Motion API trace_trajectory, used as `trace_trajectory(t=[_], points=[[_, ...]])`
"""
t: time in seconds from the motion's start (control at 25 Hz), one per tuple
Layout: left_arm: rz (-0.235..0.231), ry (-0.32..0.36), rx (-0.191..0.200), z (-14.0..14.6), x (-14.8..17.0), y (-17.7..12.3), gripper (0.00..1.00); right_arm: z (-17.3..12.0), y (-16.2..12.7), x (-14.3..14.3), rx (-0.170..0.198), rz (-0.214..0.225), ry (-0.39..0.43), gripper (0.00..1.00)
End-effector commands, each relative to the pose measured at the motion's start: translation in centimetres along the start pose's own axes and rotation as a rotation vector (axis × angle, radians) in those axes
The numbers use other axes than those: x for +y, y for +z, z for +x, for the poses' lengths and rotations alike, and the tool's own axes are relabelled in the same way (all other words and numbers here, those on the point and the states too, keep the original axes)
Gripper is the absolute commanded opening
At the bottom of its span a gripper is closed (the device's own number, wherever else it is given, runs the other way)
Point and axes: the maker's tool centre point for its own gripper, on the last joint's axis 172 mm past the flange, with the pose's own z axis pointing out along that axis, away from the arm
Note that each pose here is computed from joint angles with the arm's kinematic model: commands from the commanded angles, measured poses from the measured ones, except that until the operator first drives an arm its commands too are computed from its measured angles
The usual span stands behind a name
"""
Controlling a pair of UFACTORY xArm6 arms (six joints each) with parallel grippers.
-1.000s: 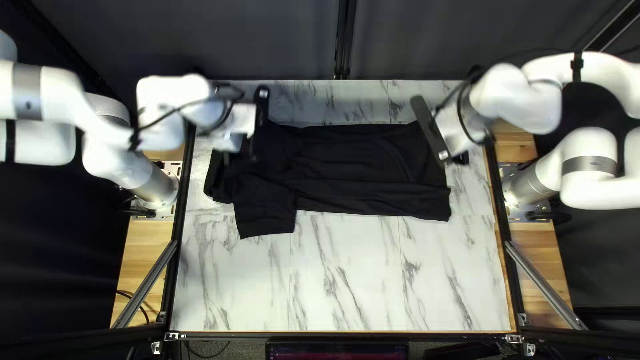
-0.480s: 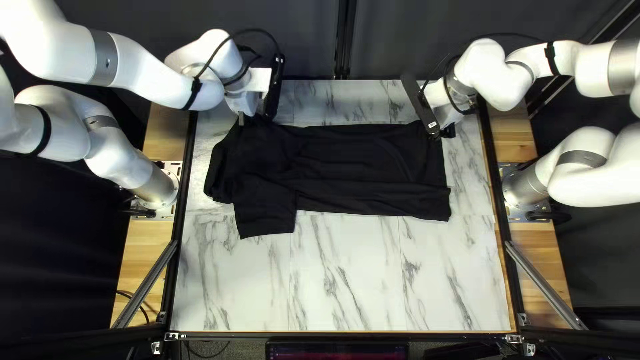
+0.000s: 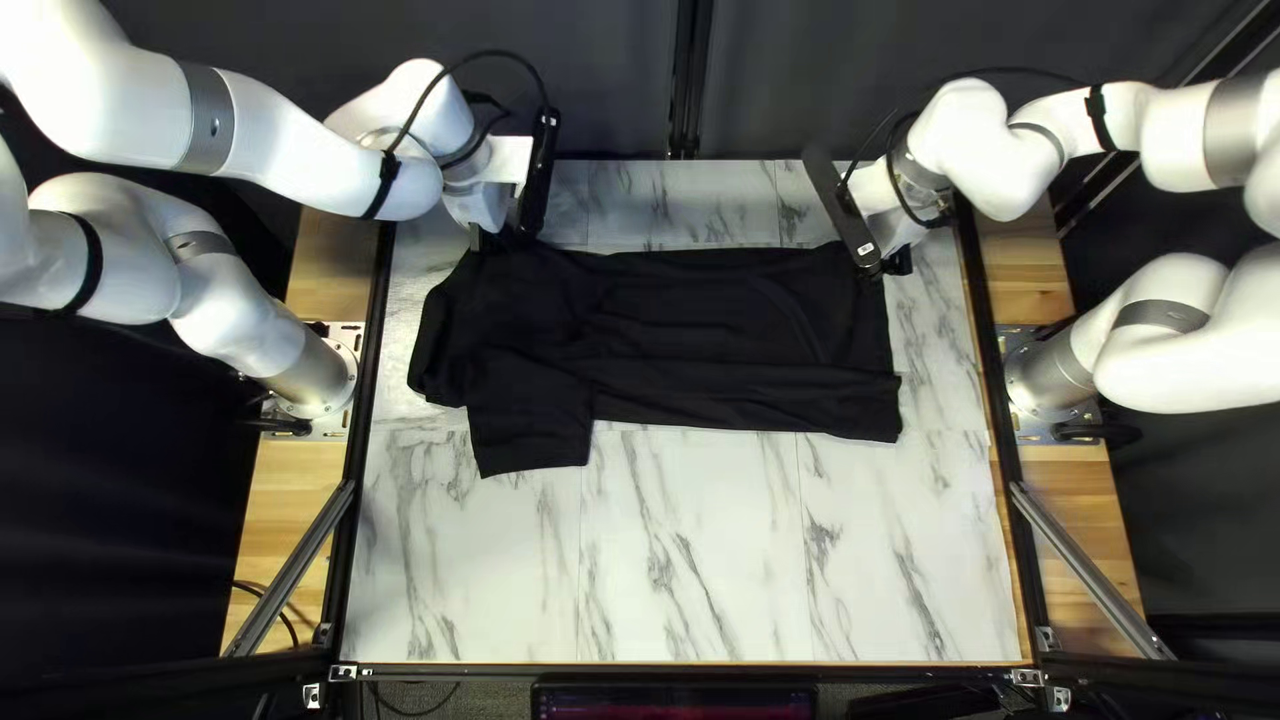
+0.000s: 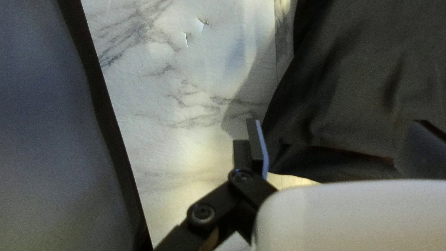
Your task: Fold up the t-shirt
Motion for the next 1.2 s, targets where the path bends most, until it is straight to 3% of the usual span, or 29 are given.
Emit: trace_trajectory(t=[0.04, 0.48, 1.04, 1.08, 1.16, 1.2], points=[[0.007, 0.009, -0.020, -0.6, -0.3, 0.0, 1.00, -0.6, 1.2, 1.2, -0.014, 0.007, 0.007, 1.00], [-0.009, 0.037, -0.069, -3.4, -1.1, 1.3, 1.00, -0.8, 1.6, 1.3, -0.018, 0.011, 0.023, 1.00], [-0.080, 0.038, -0.108, -3.9, -3.6, 3.8, 0.98, -1.0, 1.3, 0.6, -0.029, 0.005, 0.042, 1.00], [-0.083, 0.037, -0.110, -3.9, -3.7, 3.9, 0.90, -1.1, 1.2, 0.6, -0.029, 0.005, 0.042, 1.00], [-0.092, 0.034, -0.115, -4.0, -3.9, 4.2, 0.51, -1.1, 1.2, 0.6, -0.030, 0.002, 0.042, 1.00], [-0.095, 0.034, -0.116, -4.1, -4.0, 4.2, 0.07, -1.1, 1.2, 0.6, -0.030, 0.002, 0.042, 1.00]])
